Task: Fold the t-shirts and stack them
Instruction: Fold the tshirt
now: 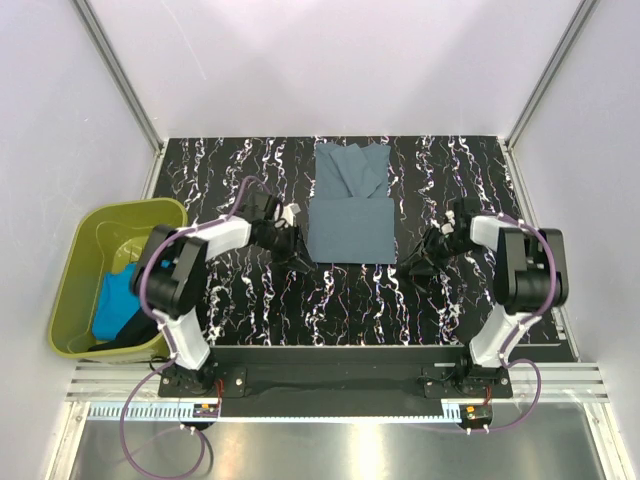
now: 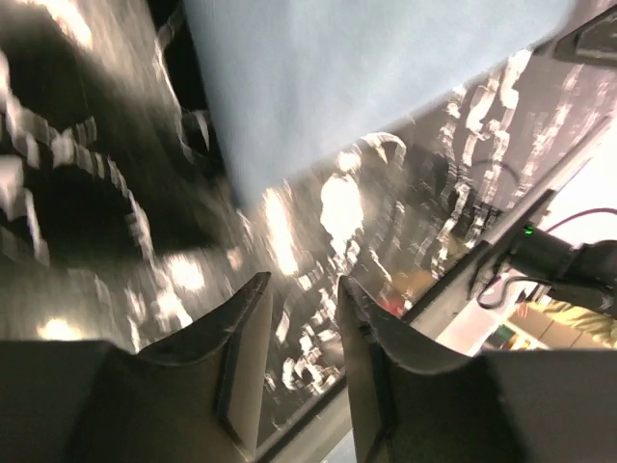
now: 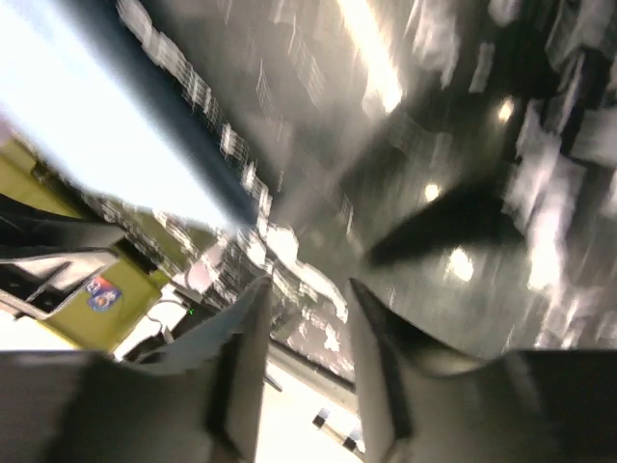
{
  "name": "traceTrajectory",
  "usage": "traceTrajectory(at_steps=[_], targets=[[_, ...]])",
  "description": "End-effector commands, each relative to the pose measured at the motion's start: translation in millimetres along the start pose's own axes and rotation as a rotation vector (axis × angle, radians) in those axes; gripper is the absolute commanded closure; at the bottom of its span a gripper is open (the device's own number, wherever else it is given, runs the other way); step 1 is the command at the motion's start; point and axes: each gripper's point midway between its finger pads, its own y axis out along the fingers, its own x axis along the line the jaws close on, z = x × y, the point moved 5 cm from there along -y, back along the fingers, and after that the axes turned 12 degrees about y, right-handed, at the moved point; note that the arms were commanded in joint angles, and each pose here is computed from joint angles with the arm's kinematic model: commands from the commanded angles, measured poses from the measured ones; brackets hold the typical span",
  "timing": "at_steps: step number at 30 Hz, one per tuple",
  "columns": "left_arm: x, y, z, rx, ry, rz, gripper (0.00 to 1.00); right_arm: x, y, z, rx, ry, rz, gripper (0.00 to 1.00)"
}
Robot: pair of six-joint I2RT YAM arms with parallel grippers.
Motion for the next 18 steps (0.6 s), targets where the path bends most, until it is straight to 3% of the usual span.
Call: traceTrajectory(at_steps=[1,3,4,6,7,9,13,18], targets=[[-30.5,-31.0,-11.4,-0.159,-0.032,0.013,0.57,19.0,-16.9,20.3,-0.034,0.005,-0.113,0.51],[-39.9,-37.3,-20.0,-0.254,-0.047,0.043,0.45,16.9,-12.3,27.0,-0.048,0.072,-0.125,0.38],[-35.5,-33.6,-15.6,-0.27,-0.126,0.039,0.39,25.2,-10.5,30.9,-0.076,0.046,-0.152,0.33],[-36.0,-32.1,-25.2,-0.349,-0.169,0.064,0.34,20.7,-3.8,35.3,-0.1,0.162,-0.177,0.29],[-33.2,-27.6,-23.7,-0.365,-0.259,0.079,0.34,31.5,-4.8,32.4,-0.144,0.145,-0.247,0.29],[-30.3,-21.0,-32.2,-0.418,-0.311,0.105,0.36,25.8,4.1,34.6,-0.19,0.228,-0.244,0.29],[-12.5,-8.5,-37.2,-0.498,-0.481,0.086,0.43,35.3,10.9,31.9,-0.299,0.217,-0.256,0.38],[9.8,8.1,-26.9,-0.466,-0.578,-0.026,0.46,28.3,18.1,20.5,-0.374,0.297,-0.244,0.44]])
